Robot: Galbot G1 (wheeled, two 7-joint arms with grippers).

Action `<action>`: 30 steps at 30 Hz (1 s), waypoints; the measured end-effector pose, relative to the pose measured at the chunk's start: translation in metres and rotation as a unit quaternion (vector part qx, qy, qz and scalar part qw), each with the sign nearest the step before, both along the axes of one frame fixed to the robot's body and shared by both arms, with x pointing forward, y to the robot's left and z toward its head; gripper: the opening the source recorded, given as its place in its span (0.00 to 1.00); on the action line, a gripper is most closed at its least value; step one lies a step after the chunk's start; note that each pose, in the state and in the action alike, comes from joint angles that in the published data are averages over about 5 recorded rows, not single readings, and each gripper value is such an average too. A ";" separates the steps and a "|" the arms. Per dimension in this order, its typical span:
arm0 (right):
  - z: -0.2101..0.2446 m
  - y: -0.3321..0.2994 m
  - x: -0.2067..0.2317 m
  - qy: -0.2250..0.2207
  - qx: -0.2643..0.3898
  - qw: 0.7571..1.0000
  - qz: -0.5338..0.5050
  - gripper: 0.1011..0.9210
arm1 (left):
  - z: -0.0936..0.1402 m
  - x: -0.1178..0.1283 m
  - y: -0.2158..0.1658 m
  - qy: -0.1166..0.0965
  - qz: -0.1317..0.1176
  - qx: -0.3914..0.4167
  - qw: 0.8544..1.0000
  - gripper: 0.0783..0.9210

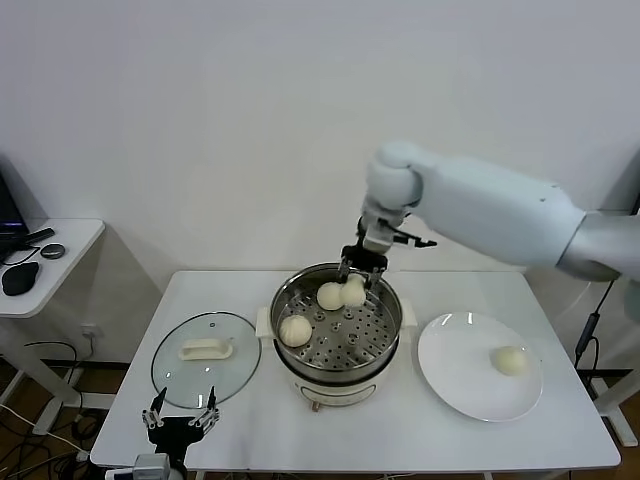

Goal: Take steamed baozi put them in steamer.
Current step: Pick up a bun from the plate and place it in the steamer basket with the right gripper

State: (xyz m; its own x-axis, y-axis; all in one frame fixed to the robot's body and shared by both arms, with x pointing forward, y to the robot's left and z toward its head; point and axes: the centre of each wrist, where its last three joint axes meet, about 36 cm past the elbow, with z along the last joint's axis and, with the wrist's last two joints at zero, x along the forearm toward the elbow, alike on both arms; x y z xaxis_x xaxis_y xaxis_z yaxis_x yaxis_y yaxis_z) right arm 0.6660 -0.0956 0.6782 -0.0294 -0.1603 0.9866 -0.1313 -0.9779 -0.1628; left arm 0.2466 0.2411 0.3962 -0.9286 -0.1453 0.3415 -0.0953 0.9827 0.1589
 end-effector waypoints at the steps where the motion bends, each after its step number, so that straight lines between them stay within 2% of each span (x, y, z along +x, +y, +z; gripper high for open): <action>1: -0.004 0.006 -0.003 -0.001 -0.006 1.000 0.017 0.40 | 0.000 0.000 0.000 -0.001 0.000 0.000 1.000 0.88; 13: -0.056 0.057 -0.029 0.024 -0.046 0.988 0.144 0.41 | 0.006 -0.003 0.001 -0.005 0.002 0.001 1.000 0.88; 30: -0.091 0.082 -0.052 0.058 -0.060 0.979 0.186 0.42 | 0.011 -0.003 -0.001 -0.011 0.001 -0.001 1.000 0.88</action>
State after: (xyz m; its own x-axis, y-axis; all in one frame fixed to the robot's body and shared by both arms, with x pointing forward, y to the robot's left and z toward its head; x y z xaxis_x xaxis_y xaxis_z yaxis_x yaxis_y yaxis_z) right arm 0.6138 -0.0138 0.5868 0.1217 -0.0208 0.9923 0.2273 -0.9726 -0.0483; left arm 0.2436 0.2396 0.4072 -0.9360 -0.1458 0.3204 -0.1001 0.9828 0.1549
